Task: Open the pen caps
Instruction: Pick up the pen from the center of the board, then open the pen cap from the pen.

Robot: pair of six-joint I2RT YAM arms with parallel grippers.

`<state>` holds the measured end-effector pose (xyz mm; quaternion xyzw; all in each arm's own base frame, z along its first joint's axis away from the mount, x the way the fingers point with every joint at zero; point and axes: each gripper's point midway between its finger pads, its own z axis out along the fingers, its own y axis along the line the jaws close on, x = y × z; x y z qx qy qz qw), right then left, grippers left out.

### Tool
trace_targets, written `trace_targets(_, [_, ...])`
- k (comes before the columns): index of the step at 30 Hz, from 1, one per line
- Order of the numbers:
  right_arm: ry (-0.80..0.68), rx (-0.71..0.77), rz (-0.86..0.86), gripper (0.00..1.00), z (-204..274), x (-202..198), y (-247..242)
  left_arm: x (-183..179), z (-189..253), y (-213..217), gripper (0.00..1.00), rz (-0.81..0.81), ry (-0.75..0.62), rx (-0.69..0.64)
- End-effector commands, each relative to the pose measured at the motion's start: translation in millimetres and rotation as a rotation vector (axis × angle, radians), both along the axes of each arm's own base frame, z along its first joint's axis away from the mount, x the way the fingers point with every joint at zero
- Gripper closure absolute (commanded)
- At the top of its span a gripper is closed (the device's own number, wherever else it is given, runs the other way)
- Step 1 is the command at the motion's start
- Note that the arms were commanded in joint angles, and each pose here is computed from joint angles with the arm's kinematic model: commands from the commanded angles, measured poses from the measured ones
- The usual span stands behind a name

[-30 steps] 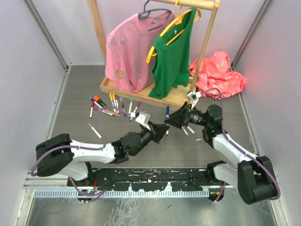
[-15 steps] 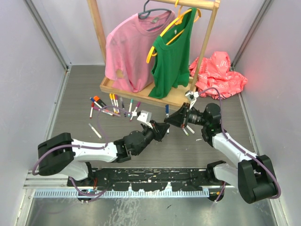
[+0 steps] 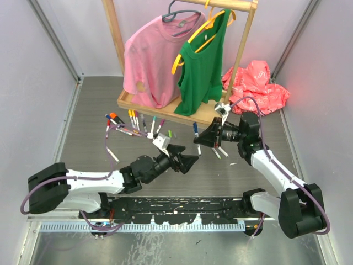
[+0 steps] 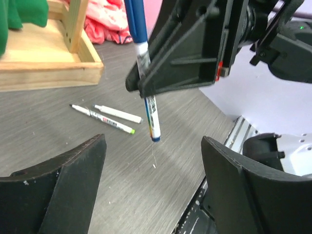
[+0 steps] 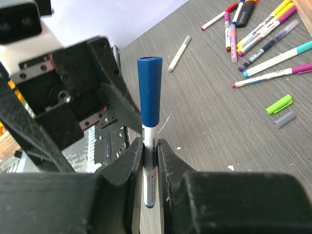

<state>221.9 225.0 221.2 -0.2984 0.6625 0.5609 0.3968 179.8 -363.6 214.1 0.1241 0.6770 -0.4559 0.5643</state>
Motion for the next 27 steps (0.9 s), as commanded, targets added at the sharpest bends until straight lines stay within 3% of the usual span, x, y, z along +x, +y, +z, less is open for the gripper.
trace_targets(1, [-0.068,-0.034,0.078,0.99,5,-4,-1,-2,41,5,0.18,-0.134,-0.045,-0.120])
trace_targets(4, [-0.069,-0.047,0.106,0.99,0,-6,-1,4,52,10,0.14,-0.207,-0.008,-0.173])
trace_targets(7, [-0.073,-0.060,0.125,0.99,-3,-7,-1,10,63,16,0.00,-0.243,0.047,-0.238])
trace_targets(12, [-0.077,-0.052,0.162,0.99,-4,-13,-1,26,86,24,0.01,-0.338,0.114,-0.386])
trace_targets(19, [-0.078,-0.052,0.175,0.99,-7,-16,-1,49,76,0,0.12,-0.395,0.207,-0.437])
trace_targets(23, [-0.072,-0.049,0.184,0.99,-8,-18,-1,55,71,-9,0.27,-0.421,0.217,-0.478])
trace_targets(27, [-0.062,-0.050,0.185,0.99,-10,-17,-1,58,65,-17,0.34,-0.451,0.236,-0.505])
